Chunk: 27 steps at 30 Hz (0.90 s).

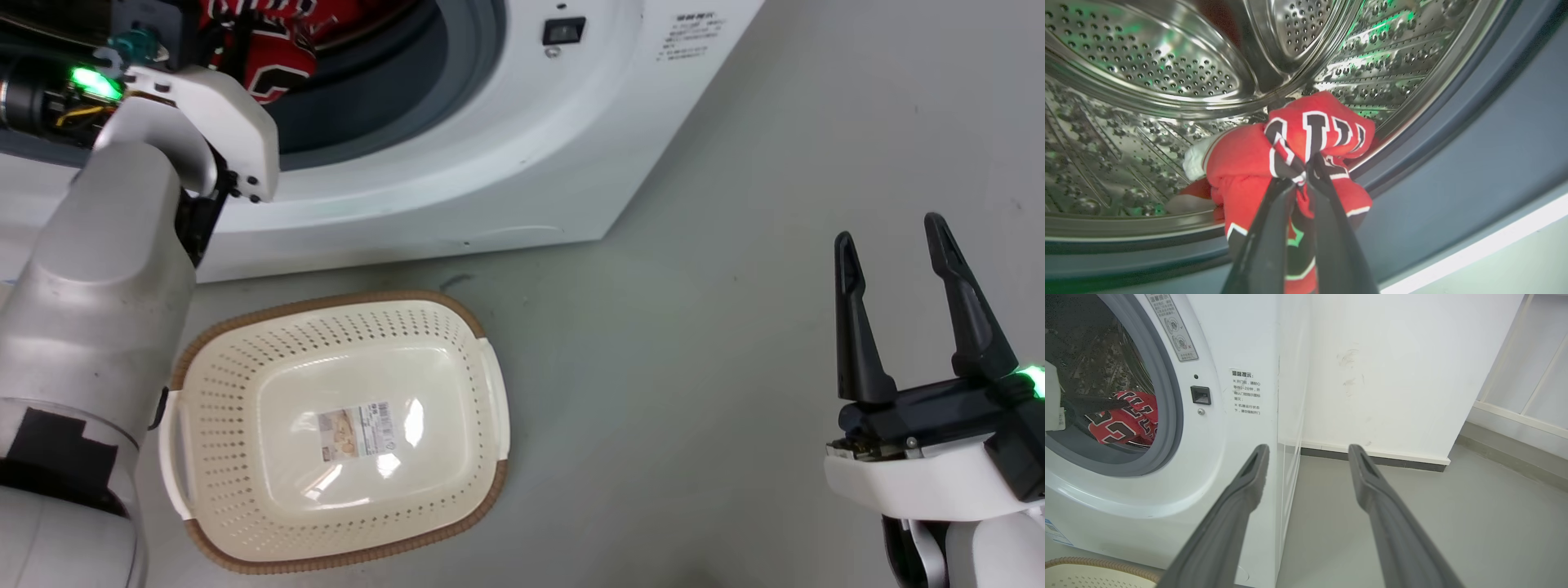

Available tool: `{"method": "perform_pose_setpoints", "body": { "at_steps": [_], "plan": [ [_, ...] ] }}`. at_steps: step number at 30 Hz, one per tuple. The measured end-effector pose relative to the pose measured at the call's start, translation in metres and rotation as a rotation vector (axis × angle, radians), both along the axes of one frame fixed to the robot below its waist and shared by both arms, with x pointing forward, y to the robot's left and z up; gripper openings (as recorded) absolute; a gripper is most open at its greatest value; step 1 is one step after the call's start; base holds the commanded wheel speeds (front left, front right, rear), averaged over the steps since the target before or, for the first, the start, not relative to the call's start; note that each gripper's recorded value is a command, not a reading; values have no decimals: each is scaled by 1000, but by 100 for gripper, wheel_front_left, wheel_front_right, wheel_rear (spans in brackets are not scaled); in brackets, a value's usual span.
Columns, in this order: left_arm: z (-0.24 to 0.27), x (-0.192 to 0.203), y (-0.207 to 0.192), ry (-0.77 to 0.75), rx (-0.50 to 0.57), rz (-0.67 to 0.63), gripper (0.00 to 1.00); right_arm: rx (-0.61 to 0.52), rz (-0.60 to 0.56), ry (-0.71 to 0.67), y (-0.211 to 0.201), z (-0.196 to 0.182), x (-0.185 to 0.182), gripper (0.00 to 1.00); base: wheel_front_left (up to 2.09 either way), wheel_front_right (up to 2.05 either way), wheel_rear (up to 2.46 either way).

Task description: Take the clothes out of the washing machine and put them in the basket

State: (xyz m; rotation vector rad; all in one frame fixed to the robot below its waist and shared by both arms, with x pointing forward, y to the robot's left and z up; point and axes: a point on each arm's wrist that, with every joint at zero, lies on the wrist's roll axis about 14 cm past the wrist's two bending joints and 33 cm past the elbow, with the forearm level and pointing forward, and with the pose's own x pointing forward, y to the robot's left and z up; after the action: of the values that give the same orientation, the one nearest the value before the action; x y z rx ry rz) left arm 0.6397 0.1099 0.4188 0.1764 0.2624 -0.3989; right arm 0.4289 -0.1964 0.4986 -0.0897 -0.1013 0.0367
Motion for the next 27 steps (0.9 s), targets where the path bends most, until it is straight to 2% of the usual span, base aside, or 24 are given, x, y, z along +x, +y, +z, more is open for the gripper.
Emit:
{"method": "perform_pose_setpoints", "body": {
  "at_steps": [16,27],
  "plan": [
    [95,-58,7,-231,8,-76,0,6,64,-67,23,30,-24,100,0,0,0],
    [183,-104,9,-439,41,-112,0,15,97,-97,34,43,-40,100,0,0,0]
  ]
}}
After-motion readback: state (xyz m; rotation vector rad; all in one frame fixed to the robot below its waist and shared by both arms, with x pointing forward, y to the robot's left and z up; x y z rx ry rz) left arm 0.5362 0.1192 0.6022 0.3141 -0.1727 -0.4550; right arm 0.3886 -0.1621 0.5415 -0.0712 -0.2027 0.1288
